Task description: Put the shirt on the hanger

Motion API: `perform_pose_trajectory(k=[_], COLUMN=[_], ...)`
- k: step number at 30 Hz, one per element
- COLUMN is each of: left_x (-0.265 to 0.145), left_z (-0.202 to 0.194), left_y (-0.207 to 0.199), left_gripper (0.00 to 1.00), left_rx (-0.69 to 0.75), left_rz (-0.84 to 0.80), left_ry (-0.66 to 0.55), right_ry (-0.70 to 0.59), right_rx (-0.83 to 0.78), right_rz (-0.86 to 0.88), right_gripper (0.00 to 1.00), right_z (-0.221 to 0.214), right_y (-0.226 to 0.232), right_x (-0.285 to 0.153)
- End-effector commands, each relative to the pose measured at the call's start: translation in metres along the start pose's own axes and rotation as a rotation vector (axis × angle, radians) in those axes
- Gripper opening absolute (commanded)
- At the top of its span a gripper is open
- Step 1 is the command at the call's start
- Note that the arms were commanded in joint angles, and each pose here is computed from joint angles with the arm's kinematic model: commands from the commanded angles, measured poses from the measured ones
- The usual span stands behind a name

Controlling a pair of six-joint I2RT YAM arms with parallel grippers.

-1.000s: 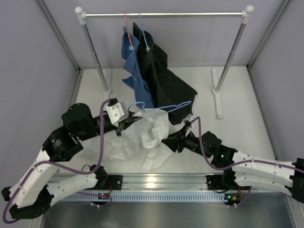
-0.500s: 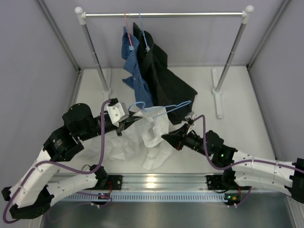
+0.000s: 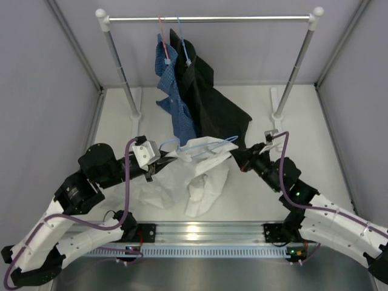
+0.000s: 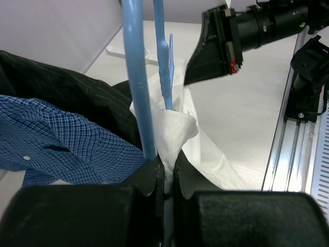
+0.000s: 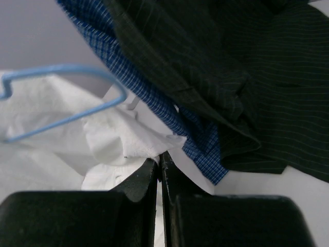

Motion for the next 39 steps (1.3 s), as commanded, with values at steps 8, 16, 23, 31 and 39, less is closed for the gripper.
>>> perform_pose_trajectory(k=[8, 16, 23, 31, 39], left_x=[-0.019, -0.007, -0.002, -0.016, -0.019], left_z=[-0.013, -0.050, -0.054, -0.032, -0.038], left_y=[-0.012, -0.004, 0.008, 0.009, 0.016], left_gripper=[0.00, 0.00, 0.00, 0.00, 0.00], left_rx=[-0.051, -0.098, -0.099, -0.108, -0.083], left_rz=[-0.010, 0.116, 0.241, 0.279, 0.377], left_ry=[-0.077, 0.117, 0.195, 0.108, 0.141], right_ry=[-0.028, -0.041, 0.027, 0.091, 0.156], right_rx=[0.007, -0.050, -0.090, -0.124, -0.086], right_rz=[-0.059, -0.041, 0.069, -0.062, 0.097], right_gripper=[0.00, 0.00, 0.00, 0.00, 0.00], right_z=[0.069, 0.091, 0.096, 0.082, 0.087], right_y=[-0.013, -0.004, 0.008, -0.008, 0.010], right_x=[0.003, 0.001, -0.003, -0.010, -0.010])
Point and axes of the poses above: each gripper's point midway between its finger pads, its own x axis out along the fingers, its own y axis along the line the jaws close on, z = x × y, the point moved 10 cm from there along -x, back along the fingers, and after that the axes turned 4 degrees about -x, right-handed, at the moved point
